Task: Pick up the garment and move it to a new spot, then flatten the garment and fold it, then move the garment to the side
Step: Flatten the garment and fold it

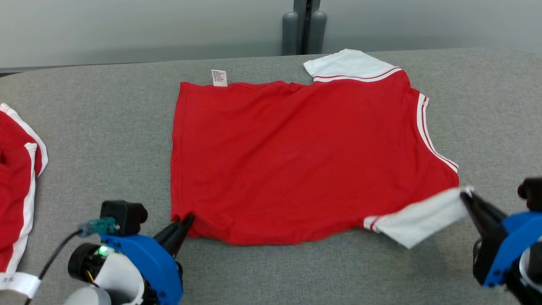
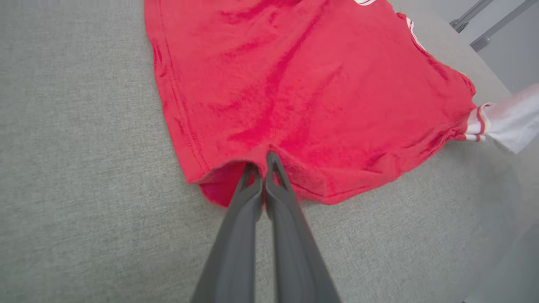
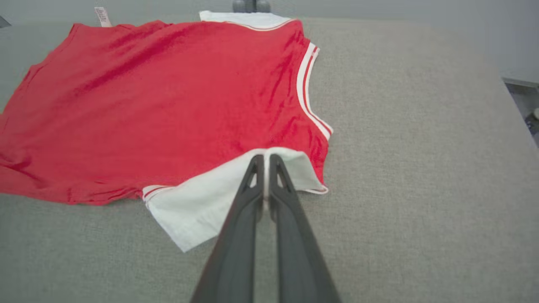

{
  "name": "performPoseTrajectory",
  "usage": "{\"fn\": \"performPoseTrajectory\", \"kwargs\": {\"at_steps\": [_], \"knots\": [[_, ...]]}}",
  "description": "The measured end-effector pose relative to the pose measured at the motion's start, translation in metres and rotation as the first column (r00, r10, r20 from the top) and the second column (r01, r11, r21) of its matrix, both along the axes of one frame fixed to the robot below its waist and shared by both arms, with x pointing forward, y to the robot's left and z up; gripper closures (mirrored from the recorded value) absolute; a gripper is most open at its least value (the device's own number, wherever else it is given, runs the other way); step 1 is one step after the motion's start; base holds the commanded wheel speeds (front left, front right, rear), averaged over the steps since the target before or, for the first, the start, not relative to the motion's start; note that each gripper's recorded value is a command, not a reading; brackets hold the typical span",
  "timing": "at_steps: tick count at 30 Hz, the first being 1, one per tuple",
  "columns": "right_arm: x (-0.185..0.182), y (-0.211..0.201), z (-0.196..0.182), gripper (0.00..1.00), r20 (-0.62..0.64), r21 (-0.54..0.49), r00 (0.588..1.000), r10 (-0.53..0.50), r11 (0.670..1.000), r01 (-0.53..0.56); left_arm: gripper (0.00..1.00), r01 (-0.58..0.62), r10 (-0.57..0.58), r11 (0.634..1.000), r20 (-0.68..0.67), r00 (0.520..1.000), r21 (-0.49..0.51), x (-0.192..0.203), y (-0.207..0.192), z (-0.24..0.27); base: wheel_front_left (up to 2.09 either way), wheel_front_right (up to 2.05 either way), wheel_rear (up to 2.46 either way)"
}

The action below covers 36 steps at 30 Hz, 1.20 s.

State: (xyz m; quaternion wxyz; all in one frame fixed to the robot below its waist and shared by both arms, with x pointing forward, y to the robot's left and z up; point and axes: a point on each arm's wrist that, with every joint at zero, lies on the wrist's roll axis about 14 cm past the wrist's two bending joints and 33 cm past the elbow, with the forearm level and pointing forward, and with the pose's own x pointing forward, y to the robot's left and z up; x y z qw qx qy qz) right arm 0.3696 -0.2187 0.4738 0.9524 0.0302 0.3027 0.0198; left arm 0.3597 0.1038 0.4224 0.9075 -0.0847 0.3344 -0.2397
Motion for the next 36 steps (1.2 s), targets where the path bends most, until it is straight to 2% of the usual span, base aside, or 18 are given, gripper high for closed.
{"fn": "performPoseTrajectory", "kwargs": {"at_steps": [6, 13, 24, 36], "knots": [[0.037, -0.005, 0.024, 1.00, 0.117, -0.027, 0.993, 0.032, 0.999, -0.029, 1.00, -0.041, 0.041, 0.995, -0.005, 0.999, -0.087, 0.020, -0.006, 0.015, 0.00, 0.00, 0.00], [0.070, -0.001, 0.030, 1.00, 0.179, -0.046, 0.981, 0.079, 0.996, -0.072, 1.00, -0.122, 0.123, 0.987, 0.007, 0.992, -0.107, 0.041, -0.001, 0.013, 0.00, 0.00, 0.00], [0.103, 0.004, 0.014, 1.00, 0.177, -0.081, 0.975, 0.133, 0.989, -0.120, 1.00, -0.241, 0.242, 0.968, 0.013, 0.970, -0.066, 0.062, 0.017, -0.014, 0.00, 0.00, 0.00], [0.128, 0.003, 0.015, 1.00, 0.224, -0.104, 0.965, 0.138, 0.988, -0.117, 1.00, -0.248, 0.248, 0.968, 0.011, 0.969, -0.025, 0.073, 0.020, -0.033, 0.00, 0.00, 0.00]]}}
